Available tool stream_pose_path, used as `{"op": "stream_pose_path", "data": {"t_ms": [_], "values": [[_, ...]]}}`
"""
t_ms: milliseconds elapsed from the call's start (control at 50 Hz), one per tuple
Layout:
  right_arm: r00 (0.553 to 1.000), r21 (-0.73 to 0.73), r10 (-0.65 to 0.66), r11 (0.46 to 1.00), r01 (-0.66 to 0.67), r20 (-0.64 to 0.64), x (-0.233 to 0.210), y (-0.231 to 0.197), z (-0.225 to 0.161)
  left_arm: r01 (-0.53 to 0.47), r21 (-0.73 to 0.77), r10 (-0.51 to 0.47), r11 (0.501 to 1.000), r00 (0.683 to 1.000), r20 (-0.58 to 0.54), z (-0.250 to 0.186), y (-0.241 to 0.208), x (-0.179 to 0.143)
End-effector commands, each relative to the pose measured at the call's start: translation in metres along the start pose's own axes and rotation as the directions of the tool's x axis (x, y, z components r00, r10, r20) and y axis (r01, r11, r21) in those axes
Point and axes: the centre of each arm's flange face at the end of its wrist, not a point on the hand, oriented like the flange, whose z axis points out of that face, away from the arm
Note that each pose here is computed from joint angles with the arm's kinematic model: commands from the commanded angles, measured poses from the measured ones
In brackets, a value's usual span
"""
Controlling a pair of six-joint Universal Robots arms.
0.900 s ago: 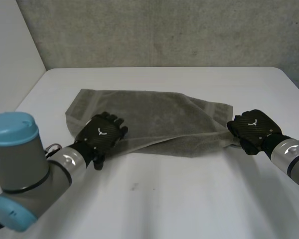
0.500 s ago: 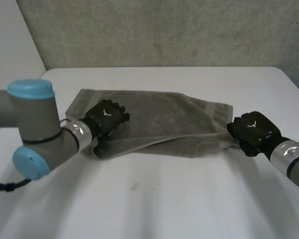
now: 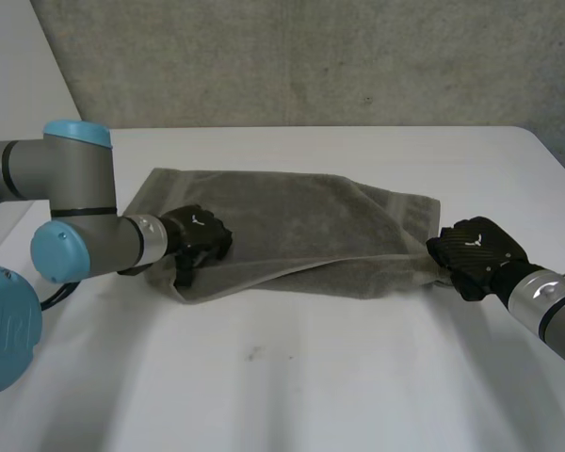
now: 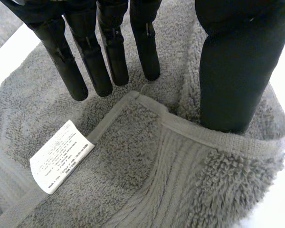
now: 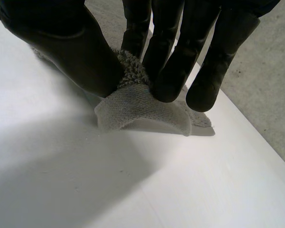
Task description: Fold the towel.
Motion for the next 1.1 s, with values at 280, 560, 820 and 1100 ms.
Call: {"op": "stream_pose_path", "data": {"t_ms": [280,560,820,1100], "values": [[1.000,-0.011,0.006,1.000,-0.006,0.009,-0.002,0.004,0.003,0.036,-0.022,-0.035,0.999,0.998,0.047,-0.005,0.012,-0.020],[1.000,-0.011,0.006,1.000,-0.006,0.009,-0.002,0.005,0.003,0.062,-0.037,-0.059,0.997,0.994,0.089,-0.014,0.017,-0.037],[1.000,-0.009,0.003,1.000,-0.003,0.007,-0.001,0.004,0.003,0.189,-0.097,-0.171,0.977,0.970,0.171,-0.054,0.027,-0.039],[1.000,-0.007,-0.004,1.000,0.005,0.015,-0.004,0.003,0.003,0.211,0.034,-0.213,0.977,0.957,0.194,-0.081,0.018,-0.023]]}}
